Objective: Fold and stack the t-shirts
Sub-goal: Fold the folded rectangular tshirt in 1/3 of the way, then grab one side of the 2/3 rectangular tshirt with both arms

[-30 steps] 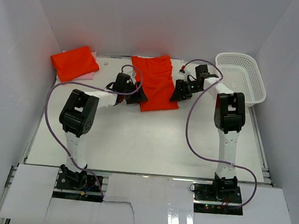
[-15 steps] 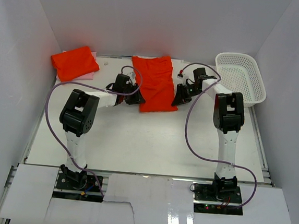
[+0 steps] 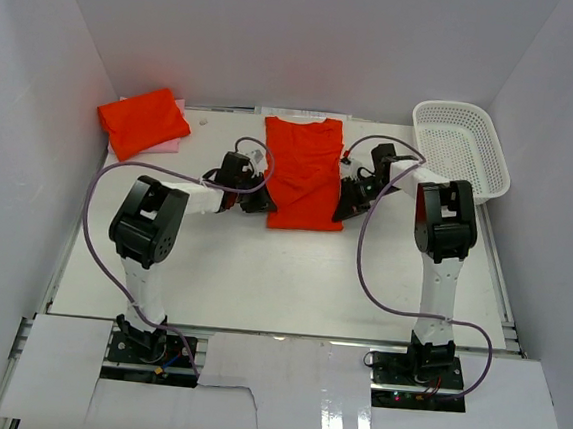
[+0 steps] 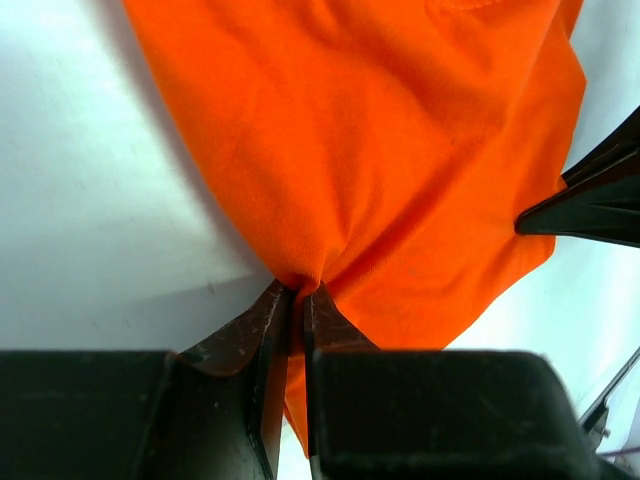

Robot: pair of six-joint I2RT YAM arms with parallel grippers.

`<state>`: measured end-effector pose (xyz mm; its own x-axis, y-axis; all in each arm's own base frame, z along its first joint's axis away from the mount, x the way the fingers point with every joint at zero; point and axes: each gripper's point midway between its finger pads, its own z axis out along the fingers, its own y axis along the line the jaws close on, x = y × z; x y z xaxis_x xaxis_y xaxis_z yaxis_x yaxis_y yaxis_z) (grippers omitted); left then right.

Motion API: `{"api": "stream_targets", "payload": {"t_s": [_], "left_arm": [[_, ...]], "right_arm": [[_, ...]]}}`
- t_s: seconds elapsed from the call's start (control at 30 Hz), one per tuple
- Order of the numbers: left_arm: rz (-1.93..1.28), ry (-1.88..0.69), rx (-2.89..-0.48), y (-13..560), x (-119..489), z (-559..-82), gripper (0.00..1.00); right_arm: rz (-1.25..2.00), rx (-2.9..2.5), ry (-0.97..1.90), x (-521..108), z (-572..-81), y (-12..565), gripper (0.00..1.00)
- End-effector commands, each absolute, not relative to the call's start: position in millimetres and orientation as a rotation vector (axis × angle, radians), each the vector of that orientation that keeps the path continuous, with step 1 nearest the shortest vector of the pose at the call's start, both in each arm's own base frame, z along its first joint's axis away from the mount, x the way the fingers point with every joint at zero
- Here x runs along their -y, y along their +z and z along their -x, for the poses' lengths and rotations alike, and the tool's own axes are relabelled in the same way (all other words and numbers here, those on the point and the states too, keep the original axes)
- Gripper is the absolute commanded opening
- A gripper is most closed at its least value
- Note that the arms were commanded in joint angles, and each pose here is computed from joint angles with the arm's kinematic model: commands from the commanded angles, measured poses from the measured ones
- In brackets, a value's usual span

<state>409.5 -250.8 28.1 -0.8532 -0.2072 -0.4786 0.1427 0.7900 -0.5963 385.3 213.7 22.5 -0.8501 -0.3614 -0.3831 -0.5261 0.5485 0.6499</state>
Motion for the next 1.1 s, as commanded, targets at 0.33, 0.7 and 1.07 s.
{"api": "stream_targets", "payload": {"t_s": [0.33,0.7,1.07], "left_arm": [[-0.001,-0.784,-2.508,42.6,236.2,-331.3,0.20],[0.026,-0.807,-2.539,42.2,229.8,-257.4,0.21],[0.036,-0.858,-2.481,61.8,231.7,-226.5,0.23]], "right_arm": [[0.887,-2.643,1.182,-180.3,-275.3,21.1,0.08],[0.887,-2.568,1.252,-180.5,-218.6,39.7,0.10],[0.904,-2.599,1.092,-177.1,-219.8,44.4,0.61]]}}
